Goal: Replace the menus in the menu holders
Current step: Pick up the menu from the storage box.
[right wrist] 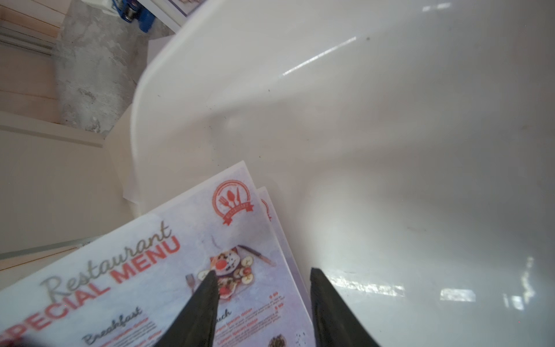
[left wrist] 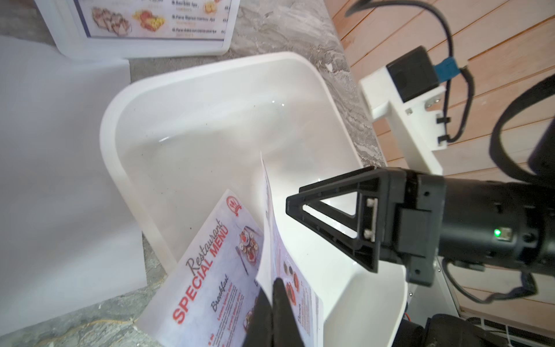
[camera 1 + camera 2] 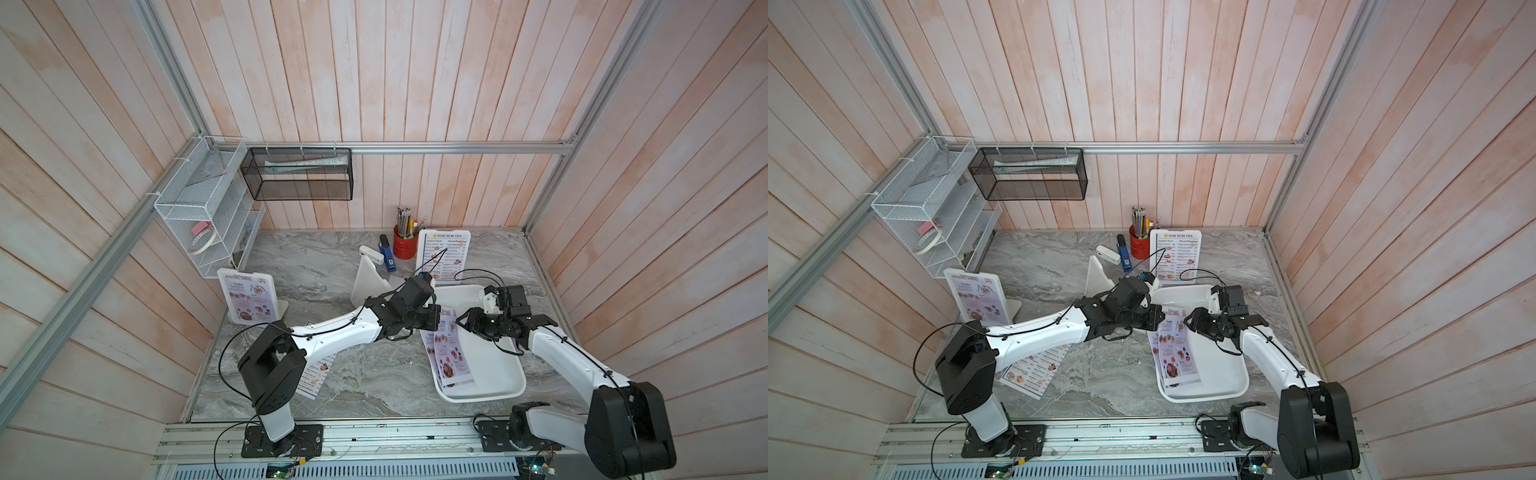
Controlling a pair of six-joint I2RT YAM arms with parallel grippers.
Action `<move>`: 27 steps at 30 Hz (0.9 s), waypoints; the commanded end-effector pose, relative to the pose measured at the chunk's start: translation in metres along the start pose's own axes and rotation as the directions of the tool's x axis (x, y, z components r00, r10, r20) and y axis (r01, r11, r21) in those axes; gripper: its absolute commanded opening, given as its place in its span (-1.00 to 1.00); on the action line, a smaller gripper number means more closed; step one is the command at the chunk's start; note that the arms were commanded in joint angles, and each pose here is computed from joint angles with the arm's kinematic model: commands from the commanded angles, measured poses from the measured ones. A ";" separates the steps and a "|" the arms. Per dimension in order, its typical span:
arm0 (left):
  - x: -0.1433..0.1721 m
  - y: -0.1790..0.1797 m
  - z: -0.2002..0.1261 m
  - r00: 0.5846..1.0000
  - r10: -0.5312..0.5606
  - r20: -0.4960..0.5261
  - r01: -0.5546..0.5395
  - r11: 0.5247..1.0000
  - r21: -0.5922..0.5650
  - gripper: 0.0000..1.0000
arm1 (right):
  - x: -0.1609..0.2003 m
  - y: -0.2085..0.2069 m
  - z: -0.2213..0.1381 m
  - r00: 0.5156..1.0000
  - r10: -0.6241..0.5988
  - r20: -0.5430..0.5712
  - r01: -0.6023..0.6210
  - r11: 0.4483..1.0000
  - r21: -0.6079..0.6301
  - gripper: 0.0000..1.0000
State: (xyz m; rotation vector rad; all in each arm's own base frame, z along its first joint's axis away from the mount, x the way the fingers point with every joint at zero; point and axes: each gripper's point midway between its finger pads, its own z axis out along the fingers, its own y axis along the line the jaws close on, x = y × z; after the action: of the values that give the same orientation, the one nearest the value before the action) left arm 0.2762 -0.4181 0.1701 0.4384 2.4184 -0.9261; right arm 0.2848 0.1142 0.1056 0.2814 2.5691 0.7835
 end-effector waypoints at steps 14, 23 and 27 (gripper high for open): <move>-0.111 -0.055 -0.140 0.922 0.283 0.266 -0.312 0.947 0.074 -1.00 | -0.031 0.144 -0.105 0.783 -0.483 0.392 0.620 0.654 -0.433 0.08; -0.098 -0.083 -0.193 0.871 0.384 0.306 -0.446 0.880 0.164 -1.00 | -0.029 0.171 -0.111 0.692 -0.536 0.484 0.717 0.428 -0.551 0.21; -0.095 -0.089 -0.211 0.855 0.402 0.329 -0.475 0.861 0.182 -1.00 | -0.032 0.183 -0.114 0.679 -0.530 0.507 0.721 0.356 -0.594 0.24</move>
State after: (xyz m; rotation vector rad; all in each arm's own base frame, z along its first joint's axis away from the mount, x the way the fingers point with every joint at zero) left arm 0.2559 -0.3523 0.3944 0.7867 1.8793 -0.9919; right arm 0.2792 0.1907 0.2765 -0.7046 1.7786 1.2504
